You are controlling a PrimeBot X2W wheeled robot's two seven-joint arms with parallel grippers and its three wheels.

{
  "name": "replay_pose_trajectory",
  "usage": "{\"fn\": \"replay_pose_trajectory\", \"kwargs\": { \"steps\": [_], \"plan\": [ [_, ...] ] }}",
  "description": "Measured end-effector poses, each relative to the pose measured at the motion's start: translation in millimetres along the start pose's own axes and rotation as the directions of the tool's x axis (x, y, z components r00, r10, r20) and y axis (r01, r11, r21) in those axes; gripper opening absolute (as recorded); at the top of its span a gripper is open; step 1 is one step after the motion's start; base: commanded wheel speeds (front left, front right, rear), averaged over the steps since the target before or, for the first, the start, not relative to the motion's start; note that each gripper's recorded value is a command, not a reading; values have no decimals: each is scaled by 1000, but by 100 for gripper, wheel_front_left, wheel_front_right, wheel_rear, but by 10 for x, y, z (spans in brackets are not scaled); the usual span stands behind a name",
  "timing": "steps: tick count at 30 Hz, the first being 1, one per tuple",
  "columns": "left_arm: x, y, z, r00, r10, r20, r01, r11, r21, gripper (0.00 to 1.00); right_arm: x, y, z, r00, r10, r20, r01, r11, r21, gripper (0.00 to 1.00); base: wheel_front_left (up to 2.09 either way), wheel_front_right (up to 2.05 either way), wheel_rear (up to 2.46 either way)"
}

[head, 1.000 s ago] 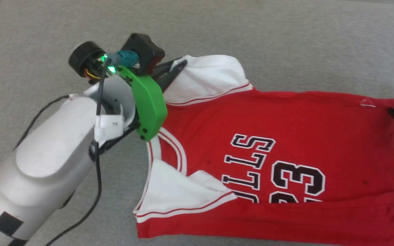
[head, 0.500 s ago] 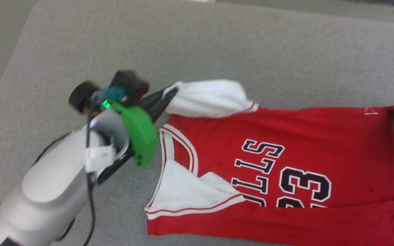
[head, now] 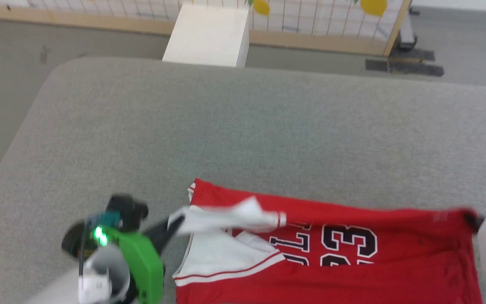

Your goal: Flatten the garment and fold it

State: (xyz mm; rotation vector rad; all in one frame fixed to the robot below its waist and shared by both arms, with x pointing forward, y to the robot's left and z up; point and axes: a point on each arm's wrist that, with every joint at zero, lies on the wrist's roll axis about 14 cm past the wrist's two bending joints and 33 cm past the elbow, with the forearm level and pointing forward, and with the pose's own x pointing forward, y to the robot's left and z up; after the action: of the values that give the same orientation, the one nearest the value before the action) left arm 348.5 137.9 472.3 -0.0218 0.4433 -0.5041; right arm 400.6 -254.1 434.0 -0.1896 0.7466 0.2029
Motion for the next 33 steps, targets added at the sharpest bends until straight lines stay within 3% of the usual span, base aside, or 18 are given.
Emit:
{"fn": "replay_pose_trajectory", "kwargs": {
  "steps": [7,12,13,14,15,21,25,30,33],
  "plan": [
    [-101,-214,-535,990,-41,-135,35,998,-42,0,-176,98,-676,987,3,-159,-1,1000,14,0,0,0,0],
    [-52,-280,-870,973,-58,-222,45,997,-61,0,-118,175,-801,979,25,-204,-23,1000,11,2,0,0,0],
    [-39,-270,-911,972,-54,-228,41,997,-61,12,-107,177,-811,978,25,-208,-25,1000,5,100,0,0,0],
    [-26,-257,-928,973,-48,-226,35,998,-61,85,-98,175,-814,978,25,-209,-24,1000,8,100,0,0,0],
    [-11,-235,-943,974,-39,-221,26,998,-60,100,-89,180,-805,978,27,-209,-26,1000,8,100,0,0,0],
    [37,-162,-720,996,-5,-92,1,999,-42,100,-145,192,-486,993,43,-108,-39,999,32,100,0,0,0],
    [22,-68,-330,995,42,86,-38,998,-50,100,-286,223,-187,998,62,-1,-62,995,82,100,0,0,0],
    [-112,123,212,932,165,324,-134,984,-115,100,-486,182,124,990,27,141,-51,984,168,100,0,0,0],
    [-240,250,457,870,264,416,-193,960,-204,100,-546,154,110,984,-15,177,-30,969,246,100,0,0,0]
  ]
}}
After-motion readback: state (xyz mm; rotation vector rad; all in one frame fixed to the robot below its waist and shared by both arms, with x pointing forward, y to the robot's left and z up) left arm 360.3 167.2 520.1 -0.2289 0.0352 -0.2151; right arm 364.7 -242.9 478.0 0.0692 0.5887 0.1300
